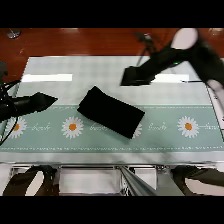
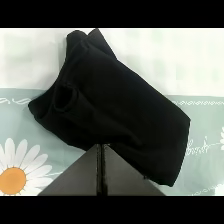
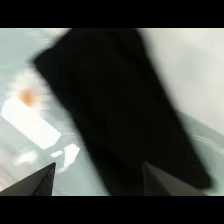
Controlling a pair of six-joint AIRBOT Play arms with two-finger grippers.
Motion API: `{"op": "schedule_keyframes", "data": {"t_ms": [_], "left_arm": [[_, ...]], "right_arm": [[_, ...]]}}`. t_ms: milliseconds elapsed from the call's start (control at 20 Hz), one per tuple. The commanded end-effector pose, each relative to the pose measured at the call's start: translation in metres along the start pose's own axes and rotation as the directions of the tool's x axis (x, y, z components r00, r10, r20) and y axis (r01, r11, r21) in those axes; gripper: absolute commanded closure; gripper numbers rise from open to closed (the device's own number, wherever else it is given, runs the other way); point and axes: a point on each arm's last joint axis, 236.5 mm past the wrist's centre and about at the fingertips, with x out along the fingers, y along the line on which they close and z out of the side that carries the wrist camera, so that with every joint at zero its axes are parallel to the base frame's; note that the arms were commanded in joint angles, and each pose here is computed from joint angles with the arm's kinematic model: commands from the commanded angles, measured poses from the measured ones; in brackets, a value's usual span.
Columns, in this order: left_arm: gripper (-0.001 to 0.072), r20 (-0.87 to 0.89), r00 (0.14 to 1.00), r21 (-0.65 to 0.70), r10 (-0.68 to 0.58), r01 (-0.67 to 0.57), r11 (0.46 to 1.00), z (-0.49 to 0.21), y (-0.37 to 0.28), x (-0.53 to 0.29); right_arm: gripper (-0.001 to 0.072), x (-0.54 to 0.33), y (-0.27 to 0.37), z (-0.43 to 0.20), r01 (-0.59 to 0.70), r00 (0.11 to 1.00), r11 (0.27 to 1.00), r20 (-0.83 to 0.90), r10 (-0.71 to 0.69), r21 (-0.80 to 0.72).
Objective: Fold the shirts.
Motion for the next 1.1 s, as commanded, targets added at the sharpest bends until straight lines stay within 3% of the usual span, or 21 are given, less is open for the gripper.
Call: {"op": "schedule_keyframes", "data": {"t_ms": [0,100,150,250,300,500,600,700,800,950,1000,1050], "left_arm": [[0.0685,-0.020,1.000,0.011,-0.004,0.004,1.000,-0.005,0.000,0.001],[0.0685,-0.021,1.000,0.011,-0.004,0.004,1.000,-0.005,0.000,0.001],[0.0685,-0.021,1.000,0.011,-0.004,0.004,1.000,-0.005,0.000,0.001],[0.0685,-0.016,1.000,0.010,-0.004,0.004,1.000,-0.004,0.000,0.001],[0.0685,-0.015,1.000,0.012,-0.004,0.004,1.000,-0.003,0.000,0.001],[0.0684,-0.010,1.000,0.025,-0.015,0.015,1.000,-0.003,-0.006,0.004],[0.0685,-0.019,1.000,0.033,-0.021,0.021,0.999,-0.005,-0.009,0.005],[0.0685,-0.022,0.999,0.035,-0.023,0.023,0.999,-0.006,-0.010,0.006],[0.0685,-0.026,0.999,0.031,-0.022,0.023,0.999,-0.007,-0.009,0.007],[0.0685,-0.042,0.999,0.018,-0.019,0.019,1.000,-0.008,-0.005,0.011],[0.0685,-0.048,0.999,0.014,-0.018,0.018,1.000,-0.009,-0.003,0.013],[0.0685,-0.052,0.998,0.011,-0.017,0.017,1.000,-0.009,-0.002,0.014]], "right_arm": [[0.0088,-0.069,-0.103,-0.034,0.353,0.855,0.913,0.325,-0.404,0.205],[0.0089,-0.030,-0.123,-0.106,0.209,0.862,0.836,0.307,-0.402,0.508],[0.0089,0.000,-0.116,-0.137,0.086,0.899,0.794,0.295,-0.322,0.602],[0.0096,0.043,-0.083,-0.156,-0.205,0.923,0.685,0.371,-0.103,0.699],[0.0096,0.052,-0.076,-0.156,-0.271,0.913,0.672,0.406,-0.048,0.689],[0.0096,0.094,-0.087,-0.176,-0.159,0.967,0.673,0.252,-0.041,0.722],[0.0096,0.114,-0.075,-0.187,-0.124,0.990,0.670,0.136,0.035,0.732],[0.0096,0.127,-0.055,-0.185,-0.149,0.988,0.696,0.088,0.123,0.702],[0.0097,0.137,-0.053,-0.172,-0.166,0.985,0.678,0.086,0.150,0.716],[0.0098,0.150,-0.050,-0.156,-0.166,0.982,0.707,0.051,0.181,0.687],[0.0148,0.156,-0.049,-0.155,-0.158,0.981,0.705,0.026,0.195,0.691],[0.0285,0.160,-0.046,-0.155,-0.155,0.977,0.707,0.000,0.215,0.690]]}}
